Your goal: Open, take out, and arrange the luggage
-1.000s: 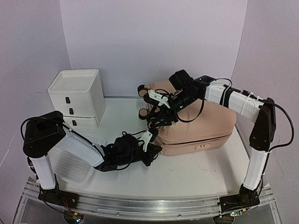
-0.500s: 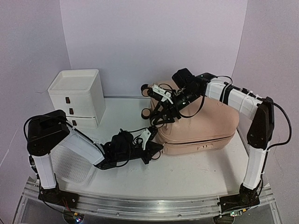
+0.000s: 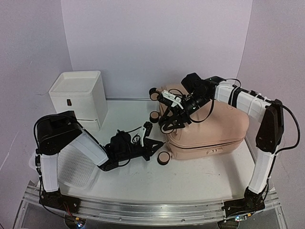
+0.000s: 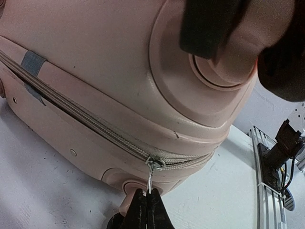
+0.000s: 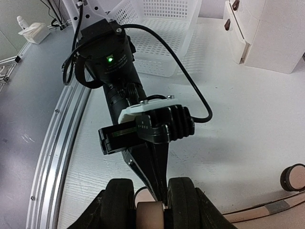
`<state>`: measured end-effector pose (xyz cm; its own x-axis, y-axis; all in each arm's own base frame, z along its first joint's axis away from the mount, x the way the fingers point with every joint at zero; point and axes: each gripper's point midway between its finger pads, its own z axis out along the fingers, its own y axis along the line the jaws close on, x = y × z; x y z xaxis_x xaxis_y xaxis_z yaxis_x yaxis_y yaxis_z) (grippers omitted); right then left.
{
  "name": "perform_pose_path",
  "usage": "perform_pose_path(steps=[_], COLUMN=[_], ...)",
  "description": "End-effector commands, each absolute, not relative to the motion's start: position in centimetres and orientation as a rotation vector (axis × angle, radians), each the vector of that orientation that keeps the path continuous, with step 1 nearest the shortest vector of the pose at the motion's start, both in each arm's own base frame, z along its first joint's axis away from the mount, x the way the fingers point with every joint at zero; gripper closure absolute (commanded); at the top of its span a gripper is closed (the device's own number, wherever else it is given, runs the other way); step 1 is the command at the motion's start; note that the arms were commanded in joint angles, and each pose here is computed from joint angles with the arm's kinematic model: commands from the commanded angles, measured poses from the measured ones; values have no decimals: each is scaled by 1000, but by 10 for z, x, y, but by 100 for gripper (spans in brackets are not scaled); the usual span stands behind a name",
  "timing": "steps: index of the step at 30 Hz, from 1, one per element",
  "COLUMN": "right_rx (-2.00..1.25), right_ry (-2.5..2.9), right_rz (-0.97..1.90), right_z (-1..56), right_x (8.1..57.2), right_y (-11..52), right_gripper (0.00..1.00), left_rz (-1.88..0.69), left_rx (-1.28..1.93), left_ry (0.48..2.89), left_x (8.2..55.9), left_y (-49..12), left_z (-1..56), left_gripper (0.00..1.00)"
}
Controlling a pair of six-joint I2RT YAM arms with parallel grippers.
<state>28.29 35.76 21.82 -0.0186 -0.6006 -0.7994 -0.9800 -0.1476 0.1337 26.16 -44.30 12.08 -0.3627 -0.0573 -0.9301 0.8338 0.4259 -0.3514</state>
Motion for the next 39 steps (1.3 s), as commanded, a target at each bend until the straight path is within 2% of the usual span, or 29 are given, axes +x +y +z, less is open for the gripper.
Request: perform_pose_path(steps=[1,7,15,25,39], right_rx=[-1634,-1679,-1651,-1662,-1679], right_ry=[1965,2064,2053,2044,2031], right_rz=[1267,1214,1242,1224,1201], right_z=[235,218,229,233,237], right_x=[242,220,219,216,212], right_y=[305,299,302,303,304], right_gripper=[100,100,100,100,100], left_rz=[-992,-1007,-1162,-1178,-1210], left_rx=[506,487,686,713,739], left_ry=[1794,1790,1759,1804,1804], left_x=[307,315,287,288,292], left_y=[-413,-423,-446,-457,-473], left_z=[92,97,95,79,78], left_gripper=[100,100,100,100,91])
